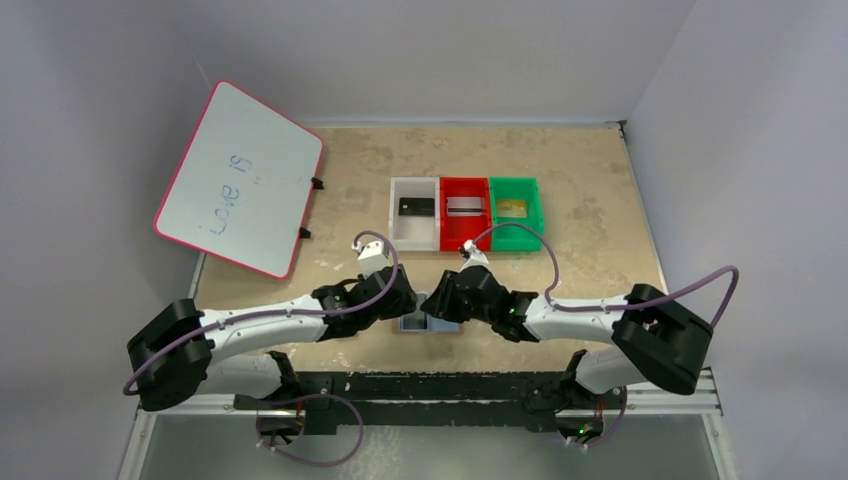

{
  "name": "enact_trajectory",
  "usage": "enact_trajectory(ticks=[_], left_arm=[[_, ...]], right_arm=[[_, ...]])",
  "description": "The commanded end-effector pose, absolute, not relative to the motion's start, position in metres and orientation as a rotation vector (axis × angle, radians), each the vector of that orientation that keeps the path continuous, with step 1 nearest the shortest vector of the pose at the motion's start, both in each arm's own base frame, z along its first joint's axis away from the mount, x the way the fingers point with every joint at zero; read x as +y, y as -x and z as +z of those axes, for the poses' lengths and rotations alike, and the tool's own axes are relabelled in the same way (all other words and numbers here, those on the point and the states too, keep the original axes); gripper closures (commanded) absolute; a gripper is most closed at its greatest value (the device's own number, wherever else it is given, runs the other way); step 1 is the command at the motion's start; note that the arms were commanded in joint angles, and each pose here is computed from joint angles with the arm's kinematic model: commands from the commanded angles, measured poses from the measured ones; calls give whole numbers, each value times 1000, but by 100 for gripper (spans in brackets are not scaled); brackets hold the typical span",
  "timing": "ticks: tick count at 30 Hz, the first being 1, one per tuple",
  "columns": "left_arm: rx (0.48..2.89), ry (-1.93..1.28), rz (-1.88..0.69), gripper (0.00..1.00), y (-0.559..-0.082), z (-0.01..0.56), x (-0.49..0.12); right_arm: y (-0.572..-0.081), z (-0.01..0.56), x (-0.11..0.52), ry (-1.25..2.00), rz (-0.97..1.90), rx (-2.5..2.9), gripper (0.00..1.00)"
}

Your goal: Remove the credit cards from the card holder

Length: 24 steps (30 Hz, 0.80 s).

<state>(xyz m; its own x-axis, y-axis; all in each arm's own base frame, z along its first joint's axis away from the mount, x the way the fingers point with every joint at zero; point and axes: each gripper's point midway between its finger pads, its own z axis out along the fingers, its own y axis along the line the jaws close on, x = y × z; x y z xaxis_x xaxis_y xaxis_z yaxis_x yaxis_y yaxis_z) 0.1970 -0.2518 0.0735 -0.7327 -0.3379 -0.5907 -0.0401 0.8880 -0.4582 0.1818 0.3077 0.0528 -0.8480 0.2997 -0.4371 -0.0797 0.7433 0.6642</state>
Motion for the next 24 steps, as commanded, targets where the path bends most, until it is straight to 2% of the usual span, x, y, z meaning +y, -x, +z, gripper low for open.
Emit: enact_trajectory(ticks=[1, 8, 15, 24], left_arm=[[2359, 210, -612, 51, -197, 76, -270], [2400, 207, -512, 54, -195, 57, -259], [2426, 185, -535, 65, -190, 47, -263], [2465, 163, -488, 68, -182, 32, -258]], right_arm=[[-183, 48, 314, -148, 976, 2430, 63], [-183, 30, 316, -140, 929, 2492, 66], [-183, 23, 311, -170, 901, 2505, 69], [-184, 26, 311, -219, 959, 2490, 71]])
